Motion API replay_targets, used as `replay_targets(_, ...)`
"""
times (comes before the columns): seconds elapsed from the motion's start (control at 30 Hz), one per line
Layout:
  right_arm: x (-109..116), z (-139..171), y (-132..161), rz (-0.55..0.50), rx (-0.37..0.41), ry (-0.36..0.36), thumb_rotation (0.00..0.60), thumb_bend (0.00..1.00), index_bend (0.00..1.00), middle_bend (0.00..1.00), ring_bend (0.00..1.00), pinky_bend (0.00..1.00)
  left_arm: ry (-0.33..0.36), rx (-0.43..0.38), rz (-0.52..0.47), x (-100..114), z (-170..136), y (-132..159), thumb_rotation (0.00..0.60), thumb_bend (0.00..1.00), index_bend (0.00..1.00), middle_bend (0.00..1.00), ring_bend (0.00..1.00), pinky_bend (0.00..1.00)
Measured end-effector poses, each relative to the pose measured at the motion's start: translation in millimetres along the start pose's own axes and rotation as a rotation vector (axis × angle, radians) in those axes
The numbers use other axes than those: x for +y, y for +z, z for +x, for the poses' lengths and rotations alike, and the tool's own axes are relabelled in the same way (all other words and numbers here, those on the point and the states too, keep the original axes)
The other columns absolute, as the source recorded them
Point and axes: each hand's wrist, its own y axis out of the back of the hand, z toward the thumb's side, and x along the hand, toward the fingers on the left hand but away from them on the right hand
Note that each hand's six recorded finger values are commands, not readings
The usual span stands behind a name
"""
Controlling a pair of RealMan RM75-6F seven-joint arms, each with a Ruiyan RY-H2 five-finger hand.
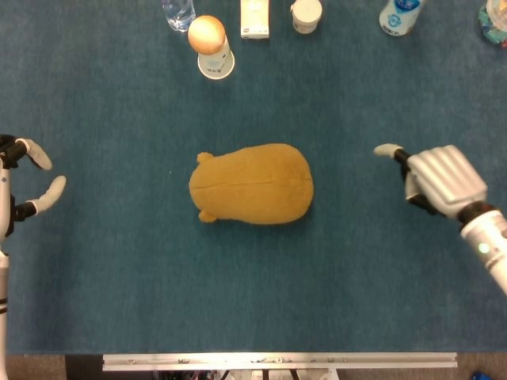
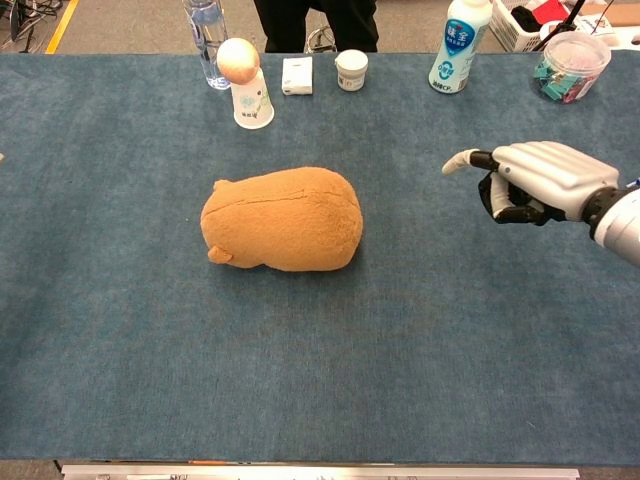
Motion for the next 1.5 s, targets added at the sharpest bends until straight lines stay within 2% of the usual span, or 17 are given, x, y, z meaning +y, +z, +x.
replay_targets(0.17,-5.9,-14.6,20.0,-0.027,0.047,0.074,0.6,1.0,0.24,1.0,0.99,1.0,0.006,0.002,0.0,2.9,-1.1,0.0,0.6,0.2,0.58,0.58,0.4,0.51)
replay_targets(0.43,-12.2,-29.9,46.4,-0.092,0.125,0.135,0.6,1.0,0.24,1.0,0.99,1.0,0.018,0.003,-0.001,7.7,-3.0,0.7,0.6,0.2,0.58,0.58,0.4,0.51)
replay_targets(0.8,-22.1,-34.9,59.6,-0.162,0.173,0.17,0.6,1.0,0.24,1.0,0.99,1.0,0.015,0.011,0.002,8.7,-4.1,0.4,0.6,0.2,0.58,0.58,0.4,0.51)
replay_targets(1.13,-35.0,-59.3,65.3,-0.27,0.182,0.172,0.6,1.0,0.28,1.0,1.0,1.0,0.008,0.015,0.003,8.7,-4.8,0.3,0.6,0.2,0.58,0.58,0.4,0.51)
replay_targets(1.5,-23.9,-50.5,57.0,-0.273,0.201,0.145,0.6,1.0,0.29,1.0,1.0,1.0,-0.01,0.02,0.016,4.5,-4.8,-0.3,0.6,0.2,0.58,0.58,0.4,0.51)
